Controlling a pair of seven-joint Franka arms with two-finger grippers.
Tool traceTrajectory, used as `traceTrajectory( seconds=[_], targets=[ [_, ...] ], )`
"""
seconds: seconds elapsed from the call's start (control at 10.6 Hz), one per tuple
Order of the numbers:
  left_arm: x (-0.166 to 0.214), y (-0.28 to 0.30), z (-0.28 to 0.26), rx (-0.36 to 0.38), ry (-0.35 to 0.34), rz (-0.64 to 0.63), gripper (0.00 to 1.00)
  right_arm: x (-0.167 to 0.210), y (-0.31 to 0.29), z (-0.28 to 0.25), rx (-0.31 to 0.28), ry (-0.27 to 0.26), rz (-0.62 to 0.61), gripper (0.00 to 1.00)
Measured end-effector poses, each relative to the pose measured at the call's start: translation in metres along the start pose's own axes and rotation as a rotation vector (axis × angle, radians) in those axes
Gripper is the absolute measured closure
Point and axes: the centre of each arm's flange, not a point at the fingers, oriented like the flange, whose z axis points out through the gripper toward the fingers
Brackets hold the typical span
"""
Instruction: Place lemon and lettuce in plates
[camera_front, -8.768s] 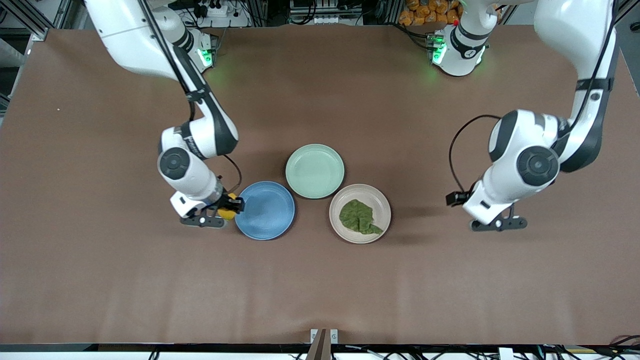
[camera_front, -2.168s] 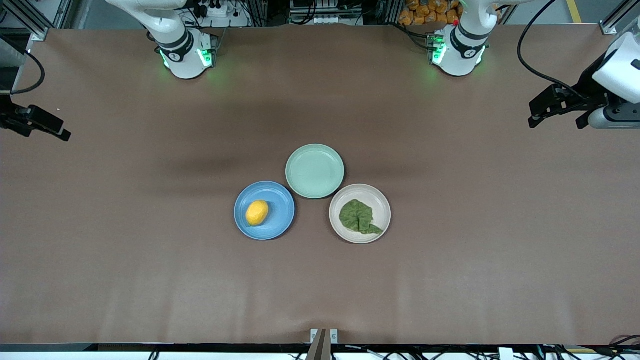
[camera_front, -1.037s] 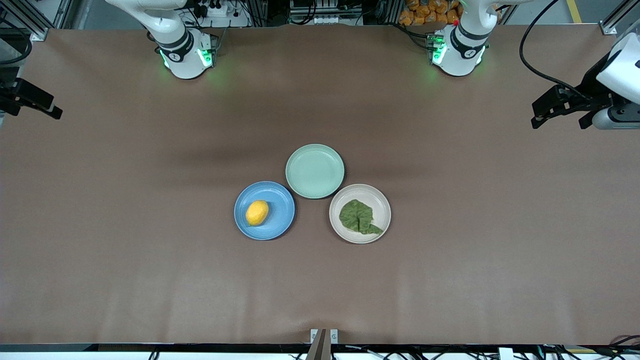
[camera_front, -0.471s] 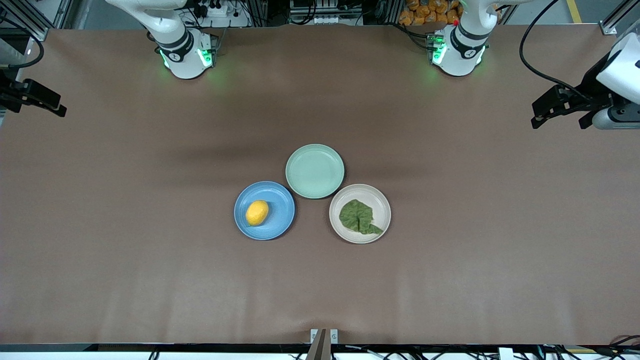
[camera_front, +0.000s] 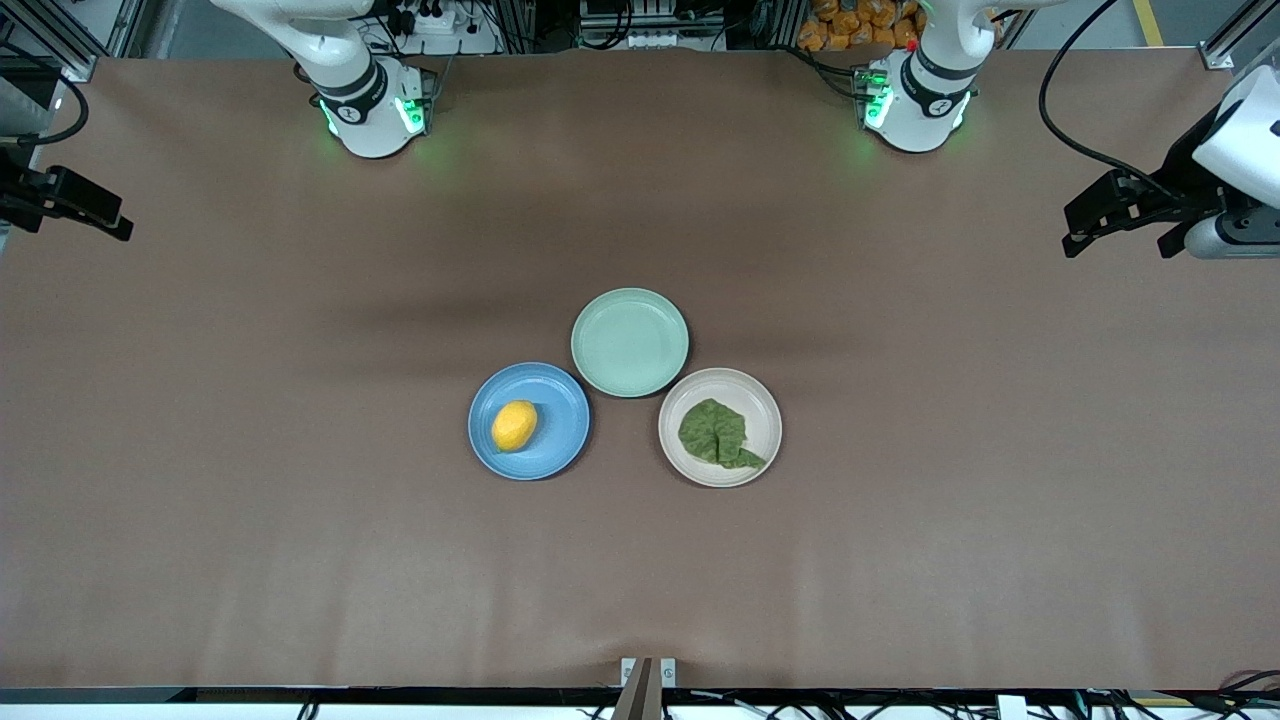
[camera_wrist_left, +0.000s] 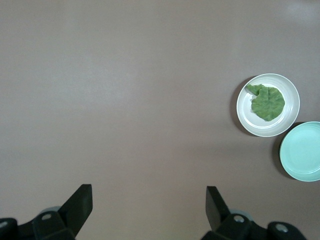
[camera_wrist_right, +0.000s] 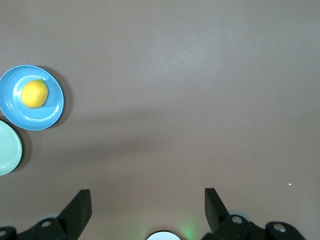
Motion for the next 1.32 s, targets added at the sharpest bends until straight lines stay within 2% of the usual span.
traceTrajectory(
  seconds=[1.32],
  targets=[
    [0.0000,0.0000,0.0000,0.000,0.000,0.000,0.00,0.0033,-0.0016,-0.0042,0.001,0.011,-0.003,0.00]
  ],
)
